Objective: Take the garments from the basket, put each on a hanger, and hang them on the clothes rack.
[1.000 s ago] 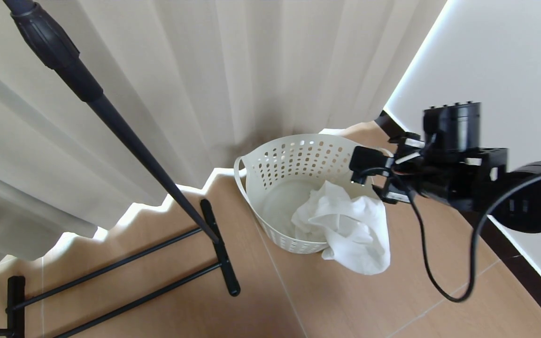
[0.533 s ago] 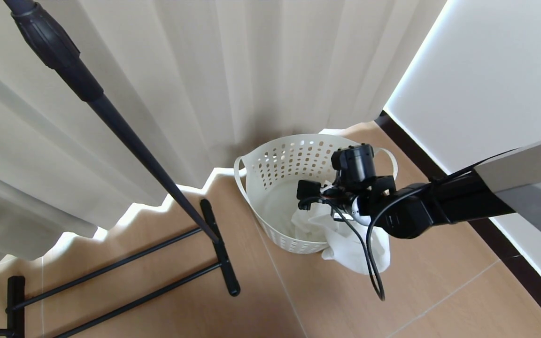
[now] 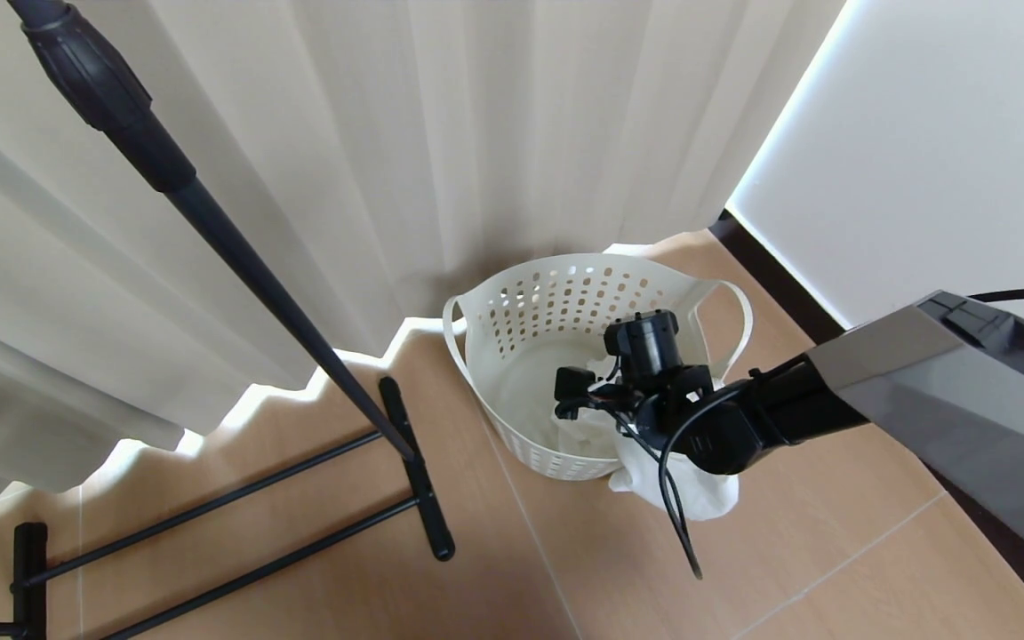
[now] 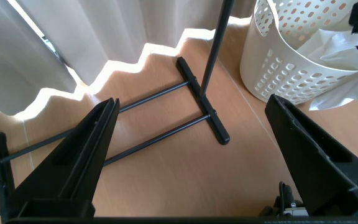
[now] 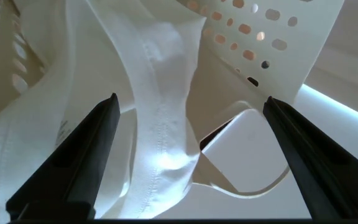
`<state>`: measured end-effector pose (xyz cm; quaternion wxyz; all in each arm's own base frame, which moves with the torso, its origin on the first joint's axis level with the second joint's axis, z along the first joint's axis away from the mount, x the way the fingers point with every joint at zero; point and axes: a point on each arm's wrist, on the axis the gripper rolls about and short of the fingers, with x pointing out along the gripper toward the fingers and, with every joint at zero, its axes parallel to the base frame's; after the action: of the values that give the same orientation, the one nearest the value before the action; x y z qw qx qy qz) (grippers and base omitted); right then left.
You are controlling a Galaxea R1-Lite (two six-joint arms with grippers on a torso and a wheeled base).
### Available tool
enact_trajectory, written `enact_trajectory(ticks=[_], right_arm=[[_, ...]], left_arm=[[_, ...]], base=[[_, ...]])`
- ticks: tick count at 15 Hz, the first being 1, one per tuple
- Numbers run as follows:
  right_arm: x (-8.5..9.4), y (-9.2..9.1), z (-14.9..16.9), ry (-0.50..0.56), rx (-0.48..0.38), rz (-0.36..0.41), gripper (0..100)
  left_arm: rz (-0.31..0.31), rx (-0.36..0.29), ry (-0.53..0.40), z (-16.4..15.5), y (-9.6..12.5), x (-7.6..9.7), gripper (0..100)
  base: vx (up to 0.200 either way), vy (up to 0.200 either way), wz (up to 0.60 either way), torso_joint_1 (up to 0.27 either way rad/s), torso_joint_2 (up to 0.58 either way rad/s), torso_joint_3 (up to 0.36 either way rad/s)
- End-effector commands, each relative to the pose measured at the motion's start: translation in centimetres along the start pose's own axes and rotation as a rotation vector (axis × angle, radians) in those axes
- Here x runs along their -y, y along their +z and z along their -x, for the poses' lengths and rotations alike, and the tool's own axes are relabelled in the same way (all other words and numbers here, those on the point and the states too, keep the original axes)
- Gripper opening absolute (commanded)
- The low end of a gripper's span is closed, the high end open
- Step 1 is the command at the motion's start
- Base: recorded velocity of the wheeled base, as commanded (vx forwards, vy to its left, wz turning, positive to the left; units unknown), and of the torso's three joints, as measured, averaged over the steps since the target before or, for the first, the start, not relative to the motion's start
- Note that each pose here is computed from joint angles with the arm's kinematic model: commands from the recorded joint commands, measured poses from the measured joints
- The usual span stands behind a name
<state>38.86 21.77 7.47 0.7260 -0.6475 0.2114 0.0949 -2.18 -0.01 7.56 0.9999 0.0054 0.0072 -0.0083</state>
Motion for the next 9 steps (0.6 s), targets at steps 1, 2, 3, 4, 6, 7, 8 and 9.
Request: enact_trajectory(ticks=[1,2,3,4,6,7,8,9], right_arm=[[-1.0,-0.1,-1.0,0.013,-0.022,0.023,100],[-1.1,0.0,-1.2,0.005,-0.041,0.034,100],[-1.4,0.0,-1.4,0.006,-0.050,0.037,100],[-1.5,0.1,-1.7,0.005,-0.053,0.037,100],[-1.5,-0.2,-3.3,-0.013,-0.095,0.023,100],[-1.4,-0.2,-3.6,-0.020,-0.099,0.018,100],[-1.4,-0.3,-4.0,-0.022,-0.106,0.018,100],[-1.3,-0.3,-4.2,-0.027,-0.113,0.031,100]], left_arm=[[0.000,0.001,0.000,0.0,0.0,0.0,100],[0.000,0.001,0.000,0.0,0.0,0.0,100],[0.000,0.001,0.000,0.0,0.0,0.0,100],[0.000,0.001,0.000,0.0,0.0,0.0,100],[0.000,0.001,0.000,0.0,0.0,0.0,100],[0.000,0.001,0.000,0.0,0.0,0.0,100],[0.000,0.001,0.000,0.0,0.0,0.0,100],[0.000,0.001,0.000,0.0,0.0,0.0,100]], base=[[0.000,0.000,0.00,0.000,0.00,0.000],[0.000,0.000,0.00,0.000,0.00,0.000],[0.000,0.000,0.00,0.000,0.00,0.000],[0.000,0.000,0.00,0.000,0.00,0.000],[0.000,0.000,0.00,0.000,0.00,0.000],[0.000,0.000,0.00,0.000,0.00,0.000],[0.000,0.000,0.00,0.000,0.00,0.000],[0.000,0.000,0.00,0.000,0.00,0.000]])
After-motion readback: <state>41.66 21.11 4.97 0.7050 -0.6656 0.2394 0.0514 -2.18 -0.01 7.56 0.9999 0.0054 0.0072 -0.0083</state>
